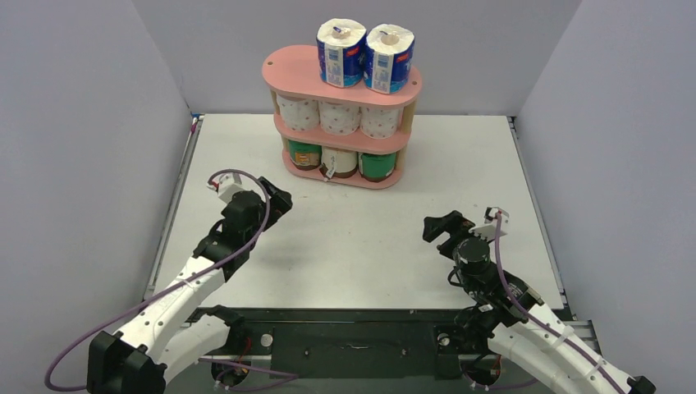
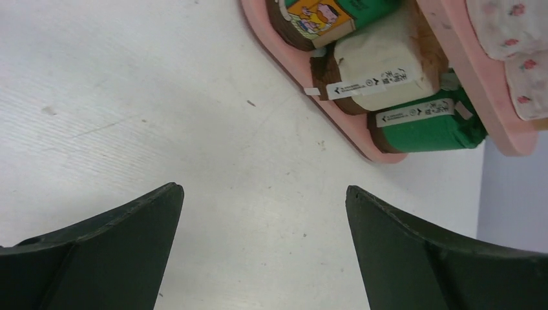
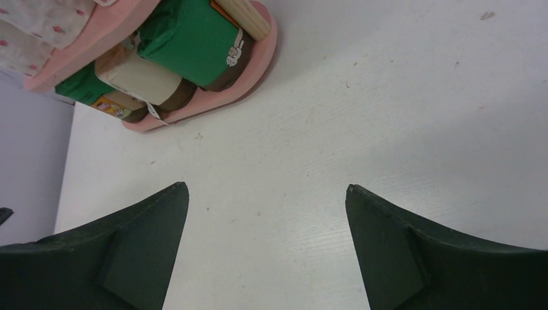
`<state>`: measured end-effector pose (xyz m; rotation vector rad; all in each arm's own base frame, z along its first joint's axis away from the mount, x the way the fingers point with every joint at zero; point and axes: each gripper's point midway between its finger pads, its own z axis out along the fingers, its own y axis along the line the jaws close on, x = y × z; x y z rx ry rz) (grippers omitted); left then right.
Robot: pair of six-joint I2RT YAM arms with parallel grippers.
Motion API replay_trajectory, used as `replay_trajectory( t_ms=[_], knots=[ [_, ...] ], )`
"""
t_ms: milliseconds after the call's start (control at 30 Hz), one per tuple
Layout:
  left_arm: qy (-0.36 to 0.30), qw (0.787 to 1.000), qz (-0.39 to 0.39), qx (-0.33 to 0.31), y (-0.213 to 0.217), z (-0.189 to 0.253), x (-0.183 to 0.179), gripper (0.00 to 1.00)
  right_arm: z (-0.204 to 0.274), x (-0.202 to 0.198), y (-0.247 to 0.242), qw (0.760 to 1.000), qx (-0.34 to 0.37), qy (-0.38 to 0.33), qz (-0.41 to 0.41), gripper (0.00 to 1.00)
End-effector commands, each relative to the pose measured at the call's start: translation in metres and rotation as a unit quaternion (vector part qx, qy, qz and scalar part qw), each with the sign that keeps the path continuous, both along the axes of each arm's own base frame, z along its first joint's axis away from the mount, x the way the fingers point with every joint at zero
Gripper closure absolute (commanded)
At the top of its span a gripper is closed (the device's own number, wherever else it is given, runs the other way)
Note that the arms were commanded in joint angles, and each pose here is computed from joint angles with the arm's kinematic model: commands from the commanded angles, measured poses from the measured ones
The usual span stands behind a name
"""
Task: Place and organize the paper towels onto the shelf
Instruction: Reset both arms
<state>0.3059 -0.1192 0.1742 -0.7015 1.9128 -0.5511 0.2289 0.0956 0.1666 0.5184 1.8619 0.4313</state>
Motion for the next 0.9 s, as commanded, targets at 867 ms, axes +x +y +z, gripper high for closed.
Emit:
replay_trajectory(
  t_ms=[867],
  knots=[
    [-0.081,0.941,0.127,0.304,0.141,-0.026,0.024,0.04,0.006,0.014,0.032,0.998,0.045,-0.009,0.038,0.11]
  ],
)
